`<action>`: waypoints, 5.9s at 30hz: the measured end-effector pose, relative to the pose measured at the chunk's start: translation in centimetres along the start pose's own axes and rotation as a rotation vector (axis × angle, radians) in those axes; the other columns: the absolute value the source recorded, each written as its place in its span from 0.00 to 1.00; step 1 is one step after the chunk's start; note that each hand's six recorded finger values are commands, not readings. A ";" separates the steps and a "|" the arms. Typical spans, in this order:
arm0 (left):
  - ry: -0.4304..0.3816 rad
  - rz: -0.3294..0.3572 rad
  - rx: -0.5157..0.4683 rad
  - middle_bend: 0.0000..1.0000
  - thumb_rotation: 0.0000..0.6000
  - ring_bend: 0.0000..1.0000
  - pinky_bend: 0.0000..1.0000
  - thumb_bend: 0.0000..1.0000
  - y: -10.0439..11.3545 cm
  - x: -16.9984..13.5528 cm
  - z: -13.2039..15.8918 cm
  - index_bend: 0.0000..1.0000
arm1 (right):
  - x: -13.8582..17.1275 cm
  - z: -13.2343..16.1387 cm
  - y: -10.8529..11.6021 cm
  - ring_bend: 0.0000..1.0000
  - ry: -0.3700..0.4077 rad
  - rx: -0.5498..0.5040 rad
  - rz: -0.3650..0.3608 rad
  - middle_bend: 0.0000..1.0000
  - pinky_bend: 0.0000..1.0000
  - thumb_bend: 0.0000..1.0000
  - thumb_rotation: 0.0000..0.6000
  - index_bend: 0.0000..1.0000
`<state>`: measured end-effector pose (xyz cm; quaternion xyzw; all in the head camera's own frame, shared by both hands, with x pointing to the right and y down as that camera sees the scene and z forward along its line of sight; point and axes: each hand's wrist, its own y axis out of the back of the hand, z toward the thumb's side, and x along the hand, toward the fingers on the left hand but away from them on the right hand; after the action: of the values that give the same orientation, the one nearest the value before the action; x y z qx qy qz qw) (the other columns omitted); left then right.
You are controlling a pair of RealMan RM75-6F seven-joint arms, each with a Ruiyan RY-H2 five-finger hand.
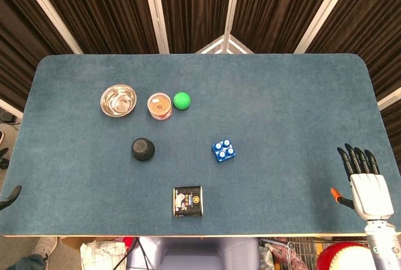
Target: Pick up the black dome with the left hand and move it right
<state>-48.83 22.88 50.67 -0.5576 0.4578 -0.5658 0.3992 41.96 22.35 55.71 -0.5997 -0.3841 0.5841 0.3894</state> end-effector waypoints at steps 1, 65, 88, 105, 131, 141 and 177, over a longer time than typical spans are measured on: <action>0.005 -0.003 0.003 0.02 1.00 0.00 0.00 0.35 0.0 0.0 -0.2 0.14 | 0.0 0.0 -0.1 0.00 0.001 0.003 0.004 0.00 0.00 0.23 1.00 0.00; -0.146 -0.357 -0.562 0.11 1.00 0.00 0.00 0.19 -19.0 10.3 15.6 0.09 | 0.2 -0.7 0.0 0.00 -0.011 -0.050 0.023 0.00 0.00 0.23 1.00 0.00; -0.159 -0.414 -0.550 0.17 1.00 0.00 0.00 0.19 -22.8 11.0 19.9 0.09 | 0.0 -1.1 0.2 0.00 -0.016 -0.055 0.011 0.00 0.00 0.23 1.00 0.00; -0.169 -0.402 -0.566 0.23 1.00 0.00 0.00 0.27 -23.7 11.2 21.1 0.12 | 0.2 -1.3 0.3 0.00 -0.017 -0.059 0.003 0.00 0.00 0.23 1.00 0.00; -0.178 -0.339 -0.532 0.41 1.00 0.00 0.00 0.46 -22.3 11.5 21.1 0.30 | 0.1 -1.1 0.0 0.00 -0.018 -0.068 0.002 0.00 0.00 0.23 1.00 0.00; -0.259 -0.282 -0.530 0.40 1.00 0.00 0.00 0.46 -18.9 11.1 22.3 0.29 | 0.2 -0.7 0.2 0.00 -0.009 -0.071 -0.003 0.00 0.00 0.23 1.00 0.00; -0.452 -0.204 -0.307 0.40 1.00 0.00 0.00 0.46 -9.9 9.8 27.3 0.32 | 0.2 -0.4 0.6 0.00 0.004 -0.082 -0.013 0.00 0.00 0.23 1.00 0.00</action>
<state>-21.66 14.06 61.70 -0.7664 0.3792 -0.3886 0.3432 42.39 22.30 55.05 -0.6139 -0.4108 0.5642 0.3689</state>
